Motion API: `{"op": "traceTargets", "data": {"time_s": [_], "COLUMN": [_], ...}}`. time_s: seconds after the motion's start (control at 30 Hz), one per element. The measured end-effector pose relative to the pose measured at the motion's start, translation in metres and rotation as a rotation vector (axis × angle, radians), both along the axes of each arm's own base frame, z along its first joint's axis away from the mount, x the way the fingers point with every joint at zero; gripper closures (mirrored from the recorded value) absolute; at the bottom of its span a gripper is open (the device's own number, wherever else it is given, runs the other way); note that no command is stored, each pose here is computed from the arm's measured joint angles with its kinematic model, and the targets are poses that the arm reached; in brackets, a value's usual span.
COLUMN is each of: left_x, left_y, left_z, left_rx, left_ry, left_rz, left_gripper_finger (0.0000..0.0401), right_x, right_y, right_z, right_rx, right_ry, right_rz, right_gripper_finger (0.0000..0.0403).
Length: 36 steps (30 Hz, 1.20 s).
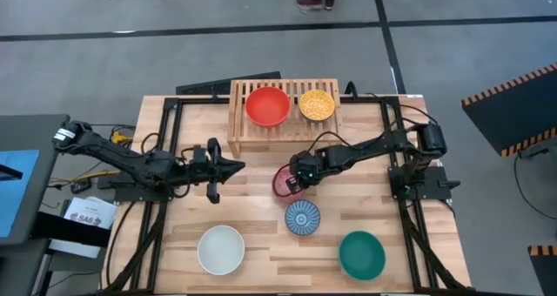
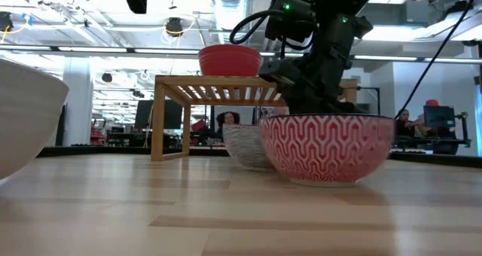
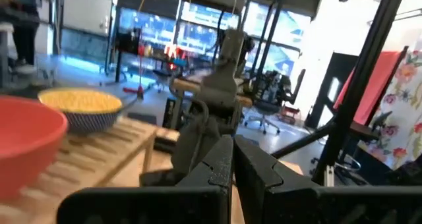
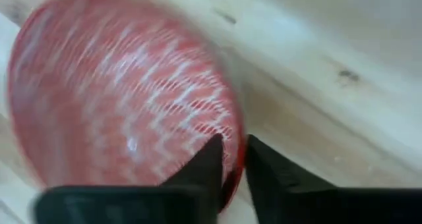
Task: Place and stack bowls onto a shelf
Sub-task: Stack the small red bowl on top of the other small yellow bowl on the shelf
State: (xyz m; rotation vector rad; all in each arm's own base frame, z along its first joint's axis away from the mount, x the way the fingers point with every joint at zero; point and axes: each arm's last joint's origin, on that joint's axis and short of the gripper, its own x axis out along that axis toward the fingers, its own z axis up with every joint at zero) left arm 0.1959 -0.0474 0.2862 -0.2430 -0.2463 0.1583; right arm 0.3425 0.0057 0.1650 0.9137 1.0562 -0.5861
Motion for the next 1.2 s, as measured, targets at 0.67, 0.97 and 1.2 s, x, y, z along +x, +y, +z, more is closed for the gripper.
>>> {"op": "traceTargets", "data": {"time_s": [0.67,0.97,1.2], "left_x": [-0.044,-0.043,-0.043], "left_y": [0.019,0.018,0.018], "left_z": [0.03,0.03,0.03], "left_rx": [0.056,0.047,0.047], "left_ry": [-0.095,-0.109,-0.108], "left_rz": [0.157,0.125,0.119], "left_gripper_finger": [0.0401,0.0401,0.0401], "right_x": [-0.07,-0.091,-0.102], "right_y": [-0.024,-0.055,-0.107], "right_z": [0.13,0.224,0.272], "right_rx": [-0.077,-0.238,-0.374], "right_ry": [-0.35,-0.431,-0.302], "right_rz": [0.091,0.074,-0.007], "right_gripper_finger": [0.0366,0.0366,0.0366]}}
